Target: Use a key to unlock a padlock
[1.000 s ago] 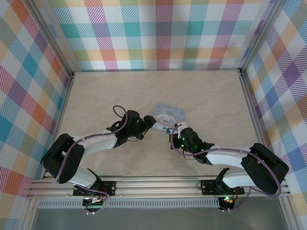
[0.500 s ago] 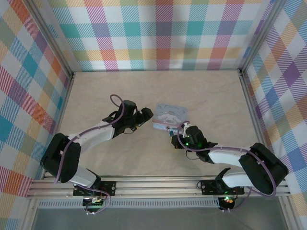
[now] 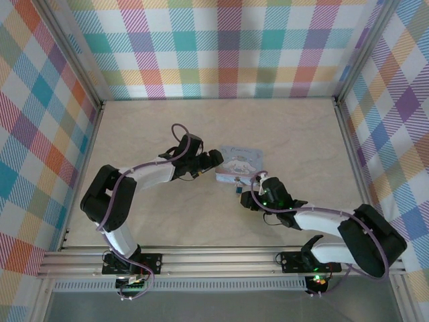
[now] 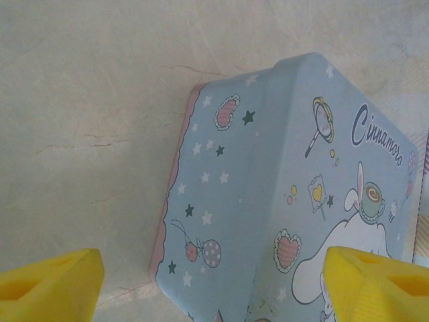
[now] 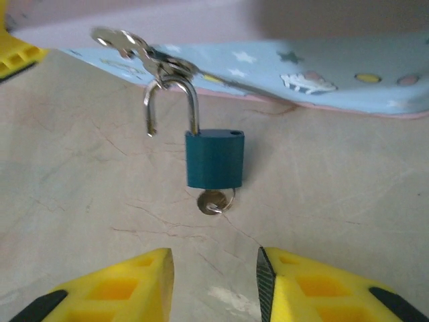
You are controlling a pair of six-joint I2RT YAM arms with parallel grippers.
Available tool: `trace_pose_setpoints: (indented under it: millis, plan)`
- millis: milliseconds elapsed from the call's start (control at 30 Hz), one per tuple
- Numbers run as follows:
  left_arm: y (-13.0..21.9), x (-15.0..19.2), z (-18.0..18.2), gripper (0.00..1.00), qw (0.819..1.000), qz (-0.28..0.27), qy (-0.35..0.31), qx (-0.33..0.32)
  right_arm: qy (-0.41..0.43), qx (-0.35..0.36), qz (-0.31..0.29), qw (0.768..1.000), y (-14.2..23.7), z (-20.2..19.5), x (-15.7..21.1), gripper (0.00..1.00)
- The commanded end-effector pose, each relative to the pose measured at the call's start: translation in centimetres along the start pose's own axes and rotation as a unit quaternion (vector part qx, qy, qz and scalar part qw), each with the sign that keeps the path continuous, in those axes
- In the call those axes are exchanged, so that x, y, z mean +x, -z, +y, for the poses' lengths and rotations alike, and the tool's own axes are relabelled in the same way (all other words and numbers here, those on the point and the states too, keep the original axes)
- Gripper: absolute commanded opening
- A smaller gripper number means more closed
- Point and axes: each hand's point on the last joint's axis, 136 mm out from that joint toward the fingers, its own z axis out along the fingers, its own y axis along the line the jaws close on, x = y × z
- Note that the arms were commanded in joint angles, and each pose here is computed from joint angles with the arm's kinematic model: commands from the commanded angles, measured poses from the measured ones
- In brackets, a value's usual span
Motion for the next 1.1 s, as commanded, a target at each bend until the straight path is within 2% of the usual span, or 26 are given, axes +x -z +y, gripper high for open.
trace_pose_setpoints:
  millis: [0, 400, 733, 1067]
  plan:
    - [0.1, -1.2, -2.0, 0.85, 0.999, -0.005, -0.023, 0.033, 0.013, -0.004, -0.015, 1.000, 1.0, 0.0, -0.7, 0.43]
    - [-2.2, 0.4, -1.4, 0.82, 0.999, 0.040, -0.029, 0.023, 0.001, -0.081, -0.072, 0.994, 3.6, 1.9, -5.1, 0.70]
    - [-1.7, 2.7, 1.1, 0.71, 0.998, 0.056, -0.024, -0.006, 0.009, -0.114, -0.067, 0.991, 2.2, 2.6, -7.6, 0.73]
    - [-0.4, 5.6, 3.5, 0.70, 0.998, 0.059, -0.002, -0.017, 0.048, -0.128, -0.067, 0.988, 0.1, 2.6, -9.6, 0.73]
